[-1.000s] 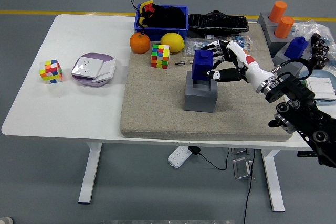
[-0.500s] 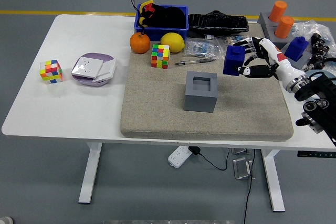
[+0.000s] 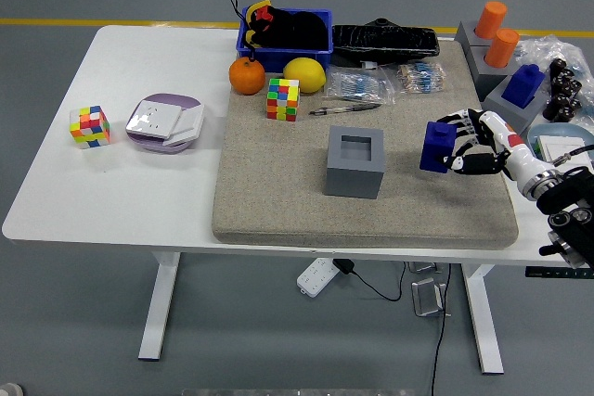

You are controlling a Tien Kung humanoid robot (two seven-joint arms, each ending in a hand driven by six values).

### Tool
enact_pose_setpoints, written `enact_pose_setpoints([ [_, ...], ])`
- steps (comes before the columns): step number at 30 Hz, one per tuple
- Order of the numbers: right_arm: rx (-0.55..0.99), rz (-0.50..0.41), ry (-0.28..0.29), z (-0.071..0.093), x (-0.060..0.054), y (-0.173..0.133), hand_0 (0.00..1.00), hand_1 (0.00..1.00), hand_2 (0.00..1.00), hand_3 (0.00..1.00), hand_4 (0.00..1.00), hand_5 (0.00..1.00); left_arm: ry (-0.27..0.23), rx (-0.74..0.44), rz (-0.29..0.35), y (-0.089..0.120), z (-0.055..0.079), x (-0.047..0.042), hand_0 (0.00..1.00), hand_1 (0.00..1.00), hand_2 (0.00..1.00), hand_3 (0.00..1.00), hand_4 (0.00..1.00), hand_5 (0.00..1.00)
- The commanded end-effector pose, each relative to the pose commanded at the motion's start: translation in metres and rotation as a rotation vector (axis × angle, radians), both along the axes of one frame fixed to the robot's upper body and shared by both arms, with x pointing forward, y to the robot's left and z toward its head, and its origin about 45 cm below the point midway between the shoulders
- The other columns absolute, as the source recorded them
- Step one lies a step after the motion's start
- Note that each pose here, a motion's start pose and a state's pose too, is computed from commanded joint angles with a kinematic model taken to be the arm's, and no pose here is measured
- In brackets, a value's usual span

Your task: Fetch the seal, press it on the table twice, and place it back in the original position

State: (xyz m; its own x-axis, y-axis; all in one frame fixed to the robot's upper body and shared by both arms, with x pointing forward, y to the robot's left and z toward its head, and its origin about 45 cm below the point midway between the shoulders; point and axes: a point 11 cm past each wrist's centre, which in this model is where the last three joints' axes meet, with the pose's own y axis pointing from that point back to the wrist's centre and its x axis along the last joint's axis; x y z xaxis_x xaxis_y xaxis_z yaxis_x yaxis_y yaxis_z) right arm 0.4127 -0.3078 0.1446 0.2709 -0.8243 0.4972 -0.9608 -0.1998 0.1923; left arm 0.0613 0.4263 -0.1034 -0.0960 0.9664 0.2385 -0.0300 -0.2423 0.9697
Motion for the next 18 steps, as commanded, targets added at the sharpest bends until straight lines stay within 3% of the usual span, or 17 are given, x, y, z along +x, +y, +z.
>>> enact_pose_setpoints([
  [6, -0.01, -0.011, 0.046, -0.019, -0.006, -0.001, 0.391, 0.305, 0.346, 0.33, 0.66, 0.002, 0.002, -0.001, -0.001, -0.001, 0.0, -0.0006, 0.793, 0.744, 0.738, 0.762, 0.627, 0.449],
  [13, -0.012, -0.011, 0.069, -0.027, -0.01, 0.0, 0.39, 0.304, 0.345, 0.329, 0.659, 0.002, 0.005, -0.002, -0.001, -0.001, -0.001, -0.002, 0.793, 0.745, 0.739, 0.762, 0.627, 0.449],
  [18, 0.011, 0.004, 0.036, -0.014, -0.007, 0.006, 0.389, 0.304, 0.344, 0.329, 0.657, 0.002, 0.003, -0.003, -0.001, -0.001, -0.001, -0.0013, 0.793, 0.745, 0.738, 0.762, 0.628, 0.449],
])
